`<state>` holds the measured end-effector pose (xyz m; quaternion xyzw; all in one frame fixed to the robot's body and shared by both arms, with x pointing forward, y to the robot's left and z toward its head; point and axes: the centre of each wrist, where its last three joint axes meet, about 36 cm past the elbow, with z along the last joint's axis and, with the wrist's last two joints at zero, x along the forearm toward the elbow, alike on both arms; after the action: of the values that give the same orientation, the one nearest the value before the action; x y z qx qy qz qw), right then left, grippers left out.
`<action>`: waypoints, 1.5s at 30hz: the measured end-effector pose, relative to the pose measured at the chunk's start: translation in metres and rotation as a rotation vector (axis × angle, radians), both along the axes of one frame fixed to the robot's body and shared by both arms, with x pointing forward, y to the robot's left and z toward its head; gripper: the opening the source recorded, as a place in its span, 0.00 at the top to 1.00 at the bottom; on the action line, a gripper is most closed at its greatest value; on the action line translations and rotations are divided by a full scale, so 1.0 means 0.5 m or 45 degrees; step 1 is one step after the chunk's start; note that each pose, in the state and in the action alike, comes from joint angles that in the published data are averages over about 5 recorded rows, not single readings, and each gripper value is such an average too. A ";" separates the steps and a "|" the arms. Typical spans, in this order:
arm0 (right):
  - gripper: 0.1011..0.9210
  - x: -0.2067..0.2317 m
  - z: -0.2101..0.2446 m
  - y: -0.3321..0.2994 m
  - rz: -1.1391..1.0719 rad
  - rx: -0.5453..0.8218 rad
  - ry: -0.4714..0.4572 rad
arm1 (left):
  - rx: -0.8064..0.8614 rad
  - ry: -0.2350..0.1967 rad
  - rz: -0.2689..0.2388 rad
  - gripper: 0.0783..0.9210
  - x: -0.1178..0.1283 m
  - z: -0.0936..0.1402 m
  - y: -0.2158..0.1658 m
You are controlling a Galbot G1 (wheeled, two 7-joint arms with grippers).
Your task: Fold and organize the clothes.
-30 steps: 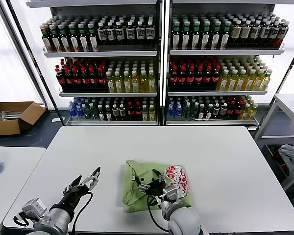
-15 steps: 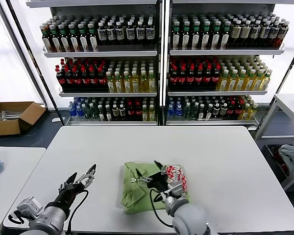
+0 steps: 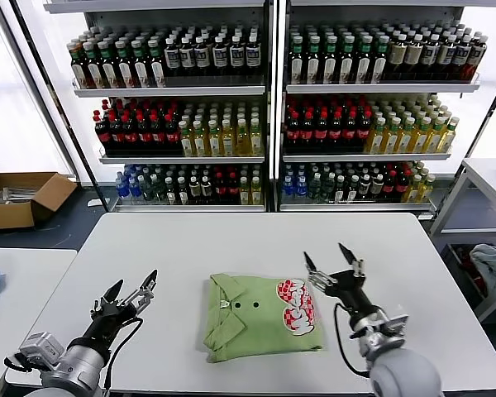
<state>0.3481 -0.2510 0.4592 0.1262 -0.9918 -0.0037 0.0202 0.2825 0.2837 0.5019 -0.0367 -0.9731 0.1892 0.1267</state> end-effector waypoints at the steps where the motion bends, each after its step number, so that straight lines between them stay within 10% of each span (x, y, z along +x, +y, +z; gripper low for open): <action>1: 0.12 -0.009 -0.001 -0.014 -0.018 -0.002 -0.007 | 0.011 -0.014 -0.004 0.12 -0.001 -0.001 0.001; 16: 0.12 -0.132 -0.014 -0.129 -0.218 -0.040 -0.040 | 0.147 -0.176 -0.054 0.12 -0.002 -0.011 0.020; 45: 0.12 -0.199 -0.037 -0.177 -0.367 -0.099 0.011 | 0.195 -0.223 -0.047 0.12 -0.010 -0.007 0.040</action>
<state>0.2487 -0.3392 0.4408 -0.0183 -0.9989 0.0311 0.0288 0.2772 0.3037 0.4983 -0.0614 -0.9912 0.1079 0.0470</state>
